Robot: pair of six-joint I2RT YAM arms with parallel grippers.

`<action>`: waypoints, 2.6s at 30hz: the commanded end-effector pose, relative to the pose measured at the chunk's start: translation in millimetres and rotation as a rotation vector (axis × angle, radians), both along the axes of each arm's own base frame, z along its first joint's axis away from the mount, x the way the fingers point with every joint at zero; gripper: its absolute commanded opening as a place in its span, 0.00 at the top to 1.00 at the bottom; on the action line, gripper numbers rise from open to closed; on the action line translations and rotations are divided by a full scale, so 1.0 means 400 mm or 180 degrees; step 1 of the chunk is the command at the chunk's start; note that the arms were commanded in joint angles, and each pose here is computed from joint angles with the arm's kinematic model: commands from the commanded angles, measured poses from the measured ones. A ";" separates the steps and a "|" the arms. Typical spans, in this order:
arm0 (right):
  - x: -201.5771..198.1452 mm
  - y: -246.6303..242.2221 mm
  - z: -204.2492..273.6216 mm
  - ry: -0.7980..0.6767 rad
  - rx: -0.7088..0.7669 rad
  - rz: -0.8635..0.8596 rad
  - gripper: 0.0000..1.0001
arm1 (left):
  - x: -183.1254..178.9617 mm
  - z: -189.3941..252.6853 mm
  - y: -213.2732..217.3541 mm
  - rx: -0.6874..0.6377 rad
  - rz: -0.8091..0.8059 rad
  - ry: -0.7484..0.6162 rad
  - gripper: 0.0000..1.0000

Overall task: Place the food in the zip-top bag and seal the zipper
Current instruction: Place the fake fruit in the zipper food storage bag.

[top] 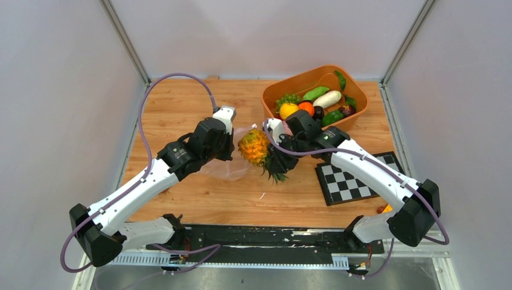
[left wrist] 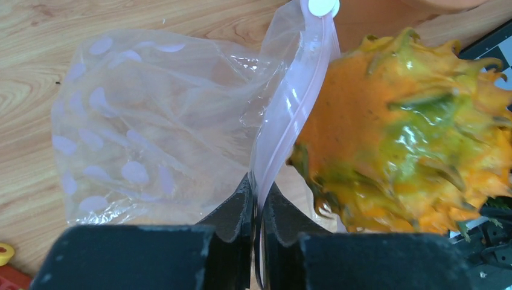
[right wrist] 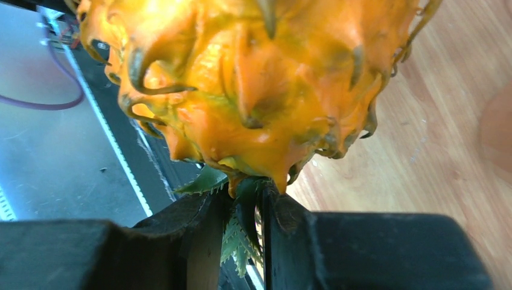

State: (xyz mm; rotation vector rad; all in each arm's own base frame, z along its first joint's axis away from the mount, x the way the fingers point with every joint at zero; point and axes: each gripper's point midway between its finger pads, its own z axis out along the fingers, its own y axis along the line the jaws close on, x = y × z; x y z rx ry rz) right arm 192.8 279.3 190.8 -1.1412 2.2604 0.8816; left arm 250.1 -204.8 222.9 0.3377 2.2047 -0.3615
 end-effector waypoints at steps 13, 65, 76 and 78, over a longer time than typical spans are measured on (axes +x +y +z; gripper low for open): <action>0.065 -0.067 -0.063 -0.0454 -0.1382 -0.0255 0.66 | 0.000 0.041 -0.074 -0.0231 -0.0448 -0.0043 0.78; 0.138 0.021 0.022 -0.1066 -0.0988 -0.0458 0.70 | -0.054 0.032 -0.152 -0.0426 -0.1019 0.0134 0.78; 0.104 0.106 0.131 -0.0776 0.0096 -0.0257 0.75 | -0.060 -0.001 -0.133 -0.0181 -0.1000 0.0127 0.78; 0.093 0.114 0.133 -0.0707 0.0232 -0.0162 0.74 | -0.061 0.002 -0.135 -0.0190 -0.1038 0.0102 0.78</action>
